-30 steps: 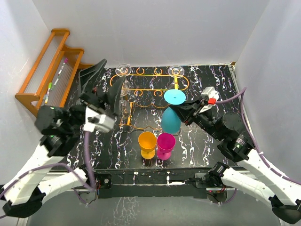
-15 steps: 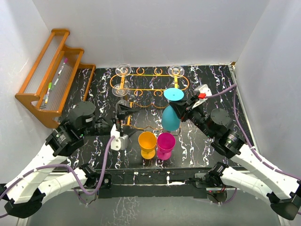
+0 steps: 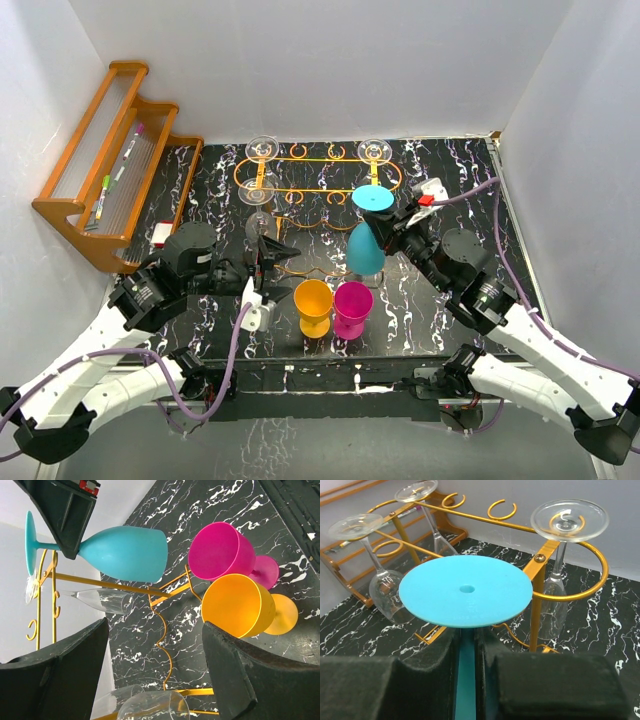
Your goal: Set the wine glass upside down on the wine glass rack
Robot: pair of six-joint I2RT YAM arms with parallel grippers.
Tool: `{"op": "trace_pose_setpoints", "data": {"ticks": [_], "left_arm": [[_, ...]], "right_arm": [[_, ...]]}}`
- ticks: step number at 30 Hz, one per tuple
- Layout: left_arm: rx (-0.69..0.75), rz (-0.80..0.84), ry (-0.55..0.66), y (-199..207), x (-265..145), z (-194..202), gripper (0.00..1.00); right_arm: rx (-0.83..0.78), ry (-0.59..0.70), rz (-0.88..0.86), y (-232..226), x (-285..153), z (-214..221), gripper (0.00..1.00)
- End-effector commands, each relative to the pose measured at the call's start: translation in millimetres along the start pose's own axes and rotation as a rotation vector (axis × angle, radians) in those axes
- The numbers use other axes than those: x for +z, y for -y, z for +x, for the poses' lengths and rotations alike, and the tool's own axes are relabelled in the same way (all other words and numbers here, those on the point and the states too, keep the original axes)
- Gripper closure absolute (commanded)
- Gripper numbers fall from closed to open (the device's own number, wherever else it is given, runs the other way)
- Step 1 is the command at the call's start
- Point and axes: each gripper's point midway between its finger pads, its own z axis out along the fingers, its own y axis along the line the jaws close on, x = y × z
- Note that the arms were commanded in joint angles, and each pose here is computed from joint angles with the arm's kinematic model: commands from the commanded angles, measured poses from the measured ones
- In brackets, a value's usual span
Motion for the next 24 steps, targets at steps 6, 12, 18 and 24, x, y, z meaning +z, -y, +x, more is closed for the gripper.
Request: {"op": "trace_pose_setpoints", "data": {"ticks": [6,12,18,24], "left_arm": [[0.002,0.069,0.046,14,8,-4,0.27],[0.001,0.073,0.039,16,9,-1,0.27],[-0.008,0.087,0.037,20,11,-1,0.27],[-0.023,0.151,0.024,34,11,1,0.26]], "right_arm": [[-0.018,0.028,0.094,17,0,-8,0.92],[-0.031,0.019,0.111,20,4,-6,0.92],[-0.026,0.015,0.124,21,9,-1,0.92],[-0.014,0.029,0.153,26,10,-2,0.82]]}}
